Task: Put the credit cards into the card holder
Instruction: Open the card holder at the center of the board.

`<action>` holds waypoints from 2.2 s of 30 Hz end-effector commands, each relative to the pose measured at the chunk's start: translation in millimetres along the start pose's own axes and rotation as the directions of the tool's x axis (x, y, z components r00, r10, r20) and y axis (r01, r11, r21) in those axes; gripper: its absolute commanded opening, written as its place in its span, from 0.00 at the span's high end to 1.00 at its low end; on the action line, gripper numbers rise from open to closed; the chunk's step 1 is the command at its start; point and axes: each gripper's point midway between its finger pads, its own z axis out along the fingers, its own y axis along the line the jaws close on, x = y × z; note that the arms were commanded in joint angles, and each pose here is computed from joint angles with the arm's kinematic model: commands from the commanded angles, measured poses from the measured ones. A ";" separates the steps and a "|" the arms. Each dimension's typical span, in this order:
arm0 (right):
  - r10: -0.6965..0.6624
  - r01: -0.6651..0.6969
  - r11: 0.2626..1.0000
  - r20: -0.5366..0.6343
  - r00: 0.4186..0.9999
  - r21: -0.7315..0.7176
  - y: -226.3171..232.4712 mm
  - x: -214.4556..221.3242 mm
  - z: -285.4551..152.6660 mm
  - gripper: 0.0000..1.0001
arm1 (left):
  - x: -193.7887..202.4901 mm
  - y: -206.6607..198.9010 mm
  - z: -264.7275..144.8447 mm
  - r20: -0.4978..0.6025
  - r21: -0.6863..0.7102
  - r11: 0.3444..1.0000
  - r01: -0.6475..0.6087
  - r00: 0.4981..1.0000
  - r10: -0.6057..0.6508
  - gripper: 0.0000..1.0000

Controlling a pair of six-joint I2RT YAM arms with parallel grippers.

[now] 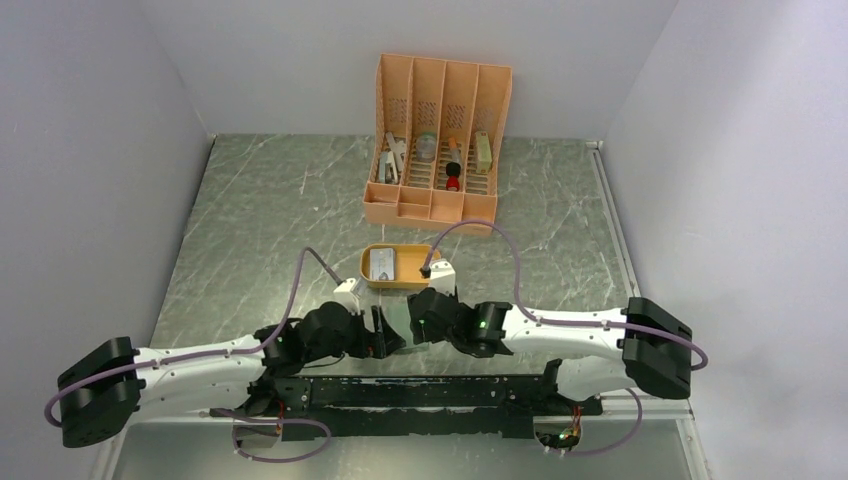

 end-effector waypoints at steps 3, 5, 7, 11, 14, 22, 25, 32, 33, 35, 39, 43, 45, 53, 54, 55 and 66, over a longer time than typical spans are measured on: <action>0.029 -0.029 0.999 -0.009 1.000 -0.032 11.3 12.0 6.4 0.42 | -12.8 -14.3 3.4 0.050 0.073 0.994 0.076 0.996 -0.080 0.13; 0.018 -0.019 0.999 -0.013 1.000 -0.045 16.9 12.9 7.3 0.44 | -12.2 -10.2 5.5 0.048 0.057 0.995 0.086 0.995 -0.089 0.16; 0.006 -0.007 0.999 -0.021 1.000 -0.052 22.1 14.6 9.5 0.46 | -10.5 -6.4 8.0 0.040 0.042 0.994 0.096 0.994 -0.098 0.20; -0.009 0.009 1.000 -0.033 0.999 -0.020 23.1 15.7 15.8 0.48 | -6.0 0.5 14.9 0.019 0.017 0.994 0.109 0.994 -0.109 0.28; -0.013 0.014 0.999 -0.031 0.999 0.034 17.9 14.4 20.6 0.50 | -7.2 3.8 19.5 0.018 0.002 0.993 0.120 0.993 -0.121 0.34; -0.039 0.040 0.995 -0.007 0.999 0.086 17.8 3.1 25.6 0.51 | -16.5 9.8 26.7 0.031 -0.030 0.988 0.150 0.988 -0.149 0.53; -0.051 0.052 0.994 -0.009 0.999 0.099 16.9 2.3 28.3 0.51 | -21.8 11.6 28.9 0.040 -0.042 0.986 0.161 0.986 -0.159 0.56; -0.072 0.074 0.989 -0.025 0.997 0.132 12.5 6.3 34.9 0.51 | -36.9 6.8 35.9 0.052 -0.037 0.984 0.173 0.984 -0.171 0.59; -0.072 0.075 0.988 -0.027 0.997 0.133 12.1 6.8 35.7 0.51 | -38.5 6.1 37.2 0.053 -0.038 0.984 0.172 0.984 -0.170 0.59; -0.073 0.077 0.987 -0.032 0.997 0.140 10.3 7.7 37.4 0.51 | -38.9 3.3 39.5 0.041 -0.034 0.985 0.170 0.985 -0.168 0.60; -0.078 0.084 0.985 -0.040 0.996 0.152 6.8 8.5 40.9 0.52 | -39.6 3.2 44.7 0.031 -0.040 0.985 0.165 0.986 -0.164 0.66; -0.086 0.093 0.983 -0.051 0.995 0.159 6.0 10.5 43.6 0.52 | -36.0 8.3 48.8 0.020 -0.051 0.983 0.178 0.984 -0.177 0.72; -0.091 0.099 0.982 -0.053 0.994 0.163 5.7 11.4 44.4 0.53 | -33.7 12.3 50.5 0.015 -0.060 0.981 0.184 0.983 -0.183 0.75; -0.116 0.124 0.973 -0.057 0.992 0.192 0.7 12.0 47.7 0.53 | -28.0 29.5 52.7 0.009 -0.111 0.974 0.198 0.980 -0.198 0.88; -0.126 0.135 0.970 -0.058 0.990 0.204 -0.7 12.1 49.6 0.53 | -26.9 33.2 52.6 0.009 -0.120 0.972 0.200 0.980 -0.200 0.91; -0.132 0.142 0.967 -0.060 0.989 0.213 -2.2 12.4 50.6 0.53 | -26.0 34.6 52.5 0.006 -0.124 0.972 0.199 0.980 -0.200 0.92; -0.181 0.193 0.937 -0.069 0.981 0.291 -13.7 11.0 56.4 0.56 | -15.4 44.5 54.1 -0.020 -0.143 0.970 0.198 0.979 -0.203 0.95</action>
